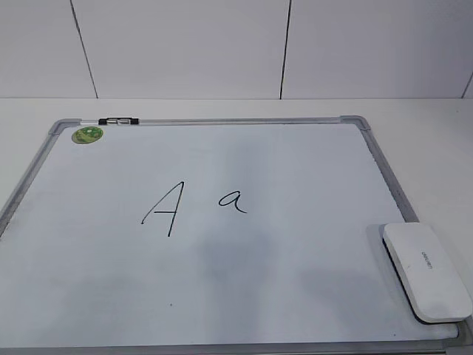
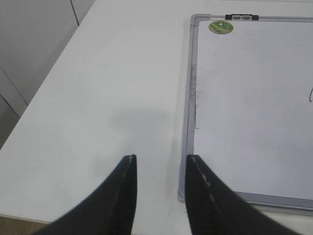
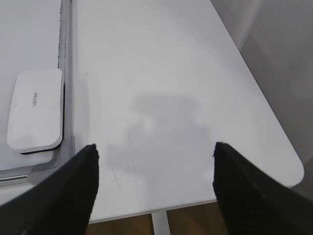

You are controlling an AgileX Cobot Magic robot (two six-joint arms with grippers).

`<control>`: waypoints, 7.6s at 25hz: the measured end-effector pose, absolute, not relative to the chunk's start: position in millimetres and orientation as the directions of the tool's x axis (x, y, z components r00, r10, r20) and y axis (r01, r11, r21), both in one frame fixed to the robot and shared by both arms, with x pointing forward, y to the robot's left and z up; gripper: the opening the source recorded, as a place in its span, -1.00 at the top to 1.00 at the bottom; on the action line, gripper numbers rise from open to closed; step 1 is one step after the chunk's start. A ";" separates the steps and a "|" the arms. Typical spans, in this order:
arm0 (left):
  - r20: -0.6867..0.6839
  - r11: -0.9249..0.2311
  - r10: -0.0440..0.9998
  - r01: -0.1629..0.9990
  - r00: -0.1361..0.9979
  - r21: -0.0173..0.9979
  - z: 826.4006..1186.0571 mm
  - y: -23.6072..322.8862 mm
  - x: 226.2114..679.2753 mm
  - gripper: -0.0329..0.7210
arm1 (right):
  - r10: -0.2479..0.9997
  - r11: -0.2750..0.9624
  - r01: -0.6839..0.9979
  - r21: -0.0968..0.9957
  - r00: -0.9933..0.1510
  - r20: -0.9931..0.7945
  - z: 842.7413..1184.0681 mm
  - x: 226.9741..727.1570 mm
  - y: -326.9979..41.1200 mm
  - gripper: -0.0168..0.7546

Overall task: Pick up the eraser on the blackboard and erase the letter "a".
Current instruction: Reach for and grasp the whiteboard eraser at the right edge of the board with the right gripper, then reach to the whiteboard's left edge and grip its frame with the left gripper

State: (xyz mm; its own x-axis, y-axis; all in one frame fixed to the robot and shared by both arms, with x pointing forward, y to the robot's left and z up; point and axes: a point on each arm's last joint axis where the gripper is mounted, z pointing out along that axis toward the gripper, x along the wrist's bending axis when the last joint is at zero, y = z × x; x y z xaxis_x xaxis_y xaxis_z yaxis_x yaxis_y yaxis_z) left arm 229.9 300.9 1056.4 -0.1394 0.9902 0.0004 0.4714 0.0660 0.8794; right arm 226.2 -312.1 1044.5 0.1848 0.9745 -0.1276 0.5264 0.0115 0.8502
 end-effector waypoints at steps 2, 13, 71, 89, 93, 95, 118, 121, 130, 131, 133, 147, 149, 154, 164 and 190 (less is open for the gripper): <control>0.000 0.066 0.990 0.471 -0.139 0.879 1056.4 300.9 229.9 0.29 | 0.974 0.012 0.526 0.850 0.185 -0.128 1044.6 226.2 -312.1 -0.52; 0.000 0.066 0.990 0.471 -0.139 0.879 1056.4 300.9 229.9 0.29 | 0.976 0.012 0.524 0.851 0.179 -0.124 1044.7 226.4 -311.5 -0.52; 0.000 0.066 0.990 0.471 -0.139 0.879 1056.4 300.9 229.9 0.29 | 0.940 0.055 0.866 0.497 -0.212 0.266 1088.4 439.1 -280.6 -0.52; 0.000 0.066 0.990 0.471 -0.139 0.879 1056.4 300.9 229.9 0.29 | 0.959 0.060 0.946 0.319 -0.143 0.244 1063.2 450.5 -274.3 -0.52; 0.000 0.066 0.990 0.471 -0.139 0.879 1056.4 300.9 229.9 0.29 | 0.969 0.070 0.961 0.268 -0.129 0.210 1058.5 455.2 -268.4 -0.52; 0.000 0.066 0.990 0.471 -0.139 0.879 1056.4 300.9 229.9 0.29 | 0.974 0.066 0.968 0.240 -0.115 0.196 1056.6 458.6 -265.5 -0.52; 0.000 0.066 0.990 0.471 -0.139 0.879 1056.4 300.9 229.9 0.29 | 0.993 0.032 0.999 0.013 -0.034 0.112 995.5 495.0 -247.0 -0.79; 0.000 0.066 0.990 0.471 -0.139 0.879 1056.4 300.9 229.9 0.29 | 0.994 0.028 1.000 -0.005 -0.027 0.106 986.0 499.9 -246.4 -0.79; 0.000 0.066 0.990 0.471 -0.139 0.879 1056.4 300.9 229.9 0.29 | 0.996 0.020 0.999 -0.033 -0.017 0.091 964.8 510.4 -245.8 -0.79; 0.000 0.066 0.990 0.471 -0.139 0.879 1056.4 300.9 229.9 0.29 | 0.996 0.016 0.999 -0.031 -0.014 0.089 963.9 511.0 -245.9 -0.79; 0.000 0.066 0.990 0.471 -0.139 0.879 1056.4 300.9 229.9 0.29 | 0.996 0.009 1.000 -0.023 -0.007 0.087 962.6 512.5 -245.9 -0.79; 0.000 0.066 0.990 0.471 -0.139 0.879 1056.4 300.9 229.9 0.29 | 0.998 0.014 1.000 0.018 -0.015 0.067 959.6 516.8 -242.2 -0.79; 0.000 0.066 0.990 0.471 -0.139 0.879 1056.4 300.9 229.9 0.29 | 0.998 0.024 1.000 0.008 -0.024 0.056 956.3 516.6 -238.3 -0.79; 0.000 0.066 0.990 0.471 -0.139 0.879 1056.4 300.9 229.9 0.29 | 1.000 0.026 1.000 0.009 -0.026 0.017 954.0 515.3 -230.7 -0.79; 0.000 0.066 0.990 0.471 -0.139 0.879 1056.4 300.9 229.9 0.29 | 1.000 0.009 1.000 0.011 -0.009 -0.005 953.0 515.9 -231.6 -0.77; 0.000 0.066 0.990 0.471 -0.139 0.879 1056.4 300.9 229.9 0.29 | 1.000 0.008 1.000 -0.003 -0.008 -0.007 947.9 517.0 -231.2 -0.49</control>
